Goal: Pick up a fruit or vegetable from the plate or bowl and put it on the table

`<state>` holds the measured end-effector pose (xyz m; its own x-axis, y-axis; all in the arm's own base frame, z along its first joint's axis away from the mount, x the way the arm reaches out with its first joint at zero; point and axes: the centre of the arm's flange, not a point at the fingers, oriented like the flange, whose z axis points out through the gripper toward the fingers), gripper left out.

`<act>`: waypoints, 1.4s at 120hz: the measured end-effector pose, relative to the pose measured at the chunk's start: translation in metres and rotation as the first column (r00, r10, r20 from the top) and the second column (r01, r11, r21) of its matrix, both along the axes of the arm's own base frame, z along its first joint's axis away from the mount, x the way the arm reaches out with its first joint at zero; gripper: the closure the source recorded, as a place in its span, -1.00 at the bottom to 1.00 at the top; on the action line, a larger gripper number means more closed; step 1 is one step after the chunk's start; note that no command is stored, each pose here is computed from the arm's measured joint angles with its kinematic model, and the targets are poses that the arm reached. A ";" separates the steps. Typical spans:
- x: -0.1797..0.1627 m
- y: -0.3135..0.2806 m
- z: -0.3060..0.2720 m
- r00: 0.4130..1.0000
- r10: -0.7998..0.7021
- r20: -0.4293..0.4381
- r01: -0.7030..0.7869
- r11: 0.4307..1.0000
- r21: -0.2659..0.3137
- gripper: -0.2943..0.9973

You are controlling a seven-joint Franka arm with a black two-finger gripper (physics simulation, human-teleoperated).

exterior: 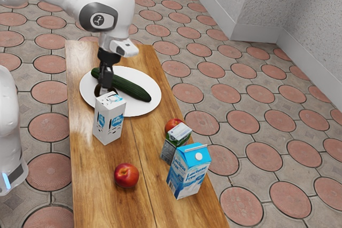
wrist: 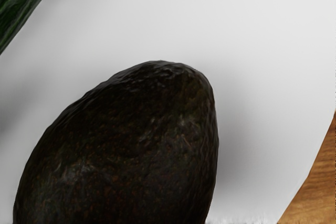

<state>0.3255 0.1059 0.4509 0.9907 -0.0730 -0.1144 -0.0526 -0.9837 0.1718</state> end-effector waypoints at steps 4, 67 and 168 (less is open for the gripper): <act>0.000 0.000 0.000 1.000 0.002 -0.003 -0.002 1.000 -0.003 -0.54; 0.004 -0.010 -0.019 0.997 0.065 0.031 -0.063 0.996 -0.056 -0.52; 0.009 -0.009 -0.020 0.980 0.156 0.121 -0.153 0.988 -0.039 -0.13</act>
<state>0.3344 0.0967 0.4311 0.9967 0.0806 0.0093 0.0770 -0.9763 0.2022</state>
